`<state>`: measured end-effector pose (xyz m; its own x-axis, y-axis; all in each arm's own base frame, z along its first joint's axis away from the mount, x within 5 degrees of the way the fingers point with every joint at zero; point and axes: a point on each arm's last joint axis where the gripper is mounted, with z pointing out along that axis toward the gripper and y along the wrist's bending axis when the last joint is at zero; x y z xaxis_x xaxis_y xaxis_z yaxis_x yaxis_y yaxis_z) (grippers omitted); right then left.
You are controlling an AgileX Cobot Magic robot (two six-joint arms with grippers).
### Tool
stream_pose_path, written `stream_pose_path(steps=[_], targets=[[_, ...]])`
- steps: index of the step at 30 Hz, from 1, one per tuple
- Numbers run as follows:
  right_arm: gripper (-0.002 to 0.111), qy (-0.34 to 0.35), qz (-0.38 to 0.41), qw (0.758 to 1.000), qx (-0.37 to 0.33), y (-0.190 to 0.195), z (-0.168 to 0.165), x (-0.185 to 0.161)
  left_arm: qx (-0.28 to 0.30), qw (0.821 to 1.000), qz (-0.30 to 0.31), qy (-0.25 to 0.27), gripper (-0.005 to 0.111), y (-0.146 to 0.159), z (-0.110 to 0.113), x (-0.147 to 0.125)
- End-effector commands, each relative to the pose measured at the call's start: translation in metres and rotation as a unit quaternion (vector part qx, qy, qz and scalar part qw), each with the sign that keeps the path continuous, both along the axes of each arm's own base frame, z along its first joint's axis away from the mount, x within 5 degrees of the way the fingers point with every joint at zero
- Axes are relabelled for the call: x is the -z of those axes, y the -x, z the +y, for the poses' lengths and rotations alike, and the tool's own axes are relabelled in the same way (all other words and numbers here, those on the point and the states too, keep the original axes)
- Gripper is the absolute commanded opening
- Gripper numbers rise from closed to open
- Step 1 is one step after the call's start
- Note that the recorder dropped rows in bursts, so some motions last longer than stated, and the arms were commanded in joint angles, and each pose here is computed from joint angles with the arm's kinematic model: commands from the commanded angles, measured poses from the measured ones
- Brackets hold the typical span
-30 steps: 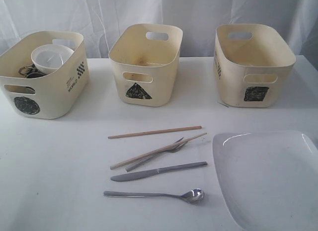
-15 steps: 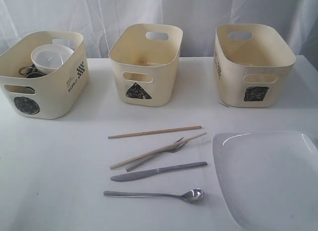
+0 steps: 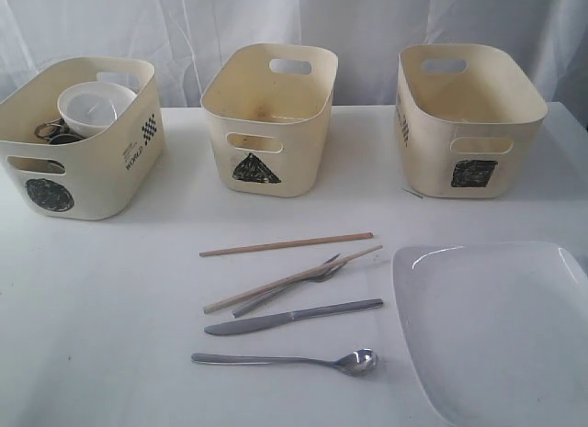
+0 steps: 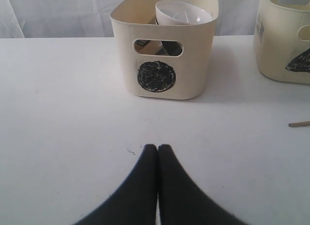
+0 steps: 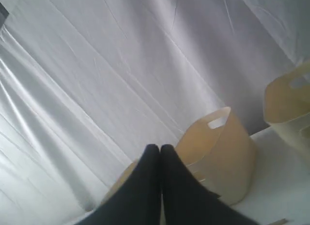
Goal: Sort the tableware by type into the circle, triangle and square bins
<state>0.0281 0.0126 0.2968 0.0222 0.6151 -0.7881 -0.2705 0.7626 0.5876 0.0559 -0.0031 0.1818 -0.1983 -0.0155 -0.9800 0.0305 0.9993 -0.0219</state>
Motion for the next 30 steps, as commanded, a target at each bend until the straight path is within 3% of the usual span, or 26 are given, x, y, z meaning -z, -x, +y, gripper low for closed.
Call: stream_pose_path(steps=[1,5,8,10,14,20,23,27,30], targets=[[0.000,-0.089,0.000,0.996,-0.031,0.002,0.002,-0.006,-0.001,1.000,-0.005,0.003,0.000,0.000,0.000,0.000],[0.000,-0.029,-0.024,0.999,-0.004,-0.001,-0.001,-0.011,-0.001,1.000,-0.005,0.003,0.000,0.000,0.000,0.000],[0.000,0.086,0.003,0.996,-0.021,-0.001,0.006,-0.011,-0.001,1.000,-0.005,0.003,0.000,0.000,0.000,0.000],[0.000,0.179,0.057,0.980,-0.064,-0.008,0.015,-0.010,-0.001,1.000,-0.005,0.003,0.000,0.000,0.000,0.000],[0.000,0.267,0.159,0.937,-0.160,-0.034,0.029,-0.022,-0.001,1.000,-0.005,0.003,0.000,0.000,0.000,0.000],[0.002,0.385,0.231,0.849,-0.280,-0.097,0.045,-0.055,-0.001,1.000,-0.005,0.003,0.000,0.000,0.000,0.000],[0.016,0.417,0.257,0.800,-0.346,-0.133,0.059,-0.061,-0.001,1.000,-0.005,0.003,0.000,0.000,0.000,0.000],[0.042,0.470,0.284,0.732,-0.403,-0.171,0.082,-0.047,-0.001,1.000,-0.005,0.003,0.000,0.000,0.000,0.000],[0.050,0.553,0.328,0.653,-0.400,-0.188,0.106,-0.025,-0.001,1.000,-0.005,0.003,0.000,0.000,0.000,0.000]])
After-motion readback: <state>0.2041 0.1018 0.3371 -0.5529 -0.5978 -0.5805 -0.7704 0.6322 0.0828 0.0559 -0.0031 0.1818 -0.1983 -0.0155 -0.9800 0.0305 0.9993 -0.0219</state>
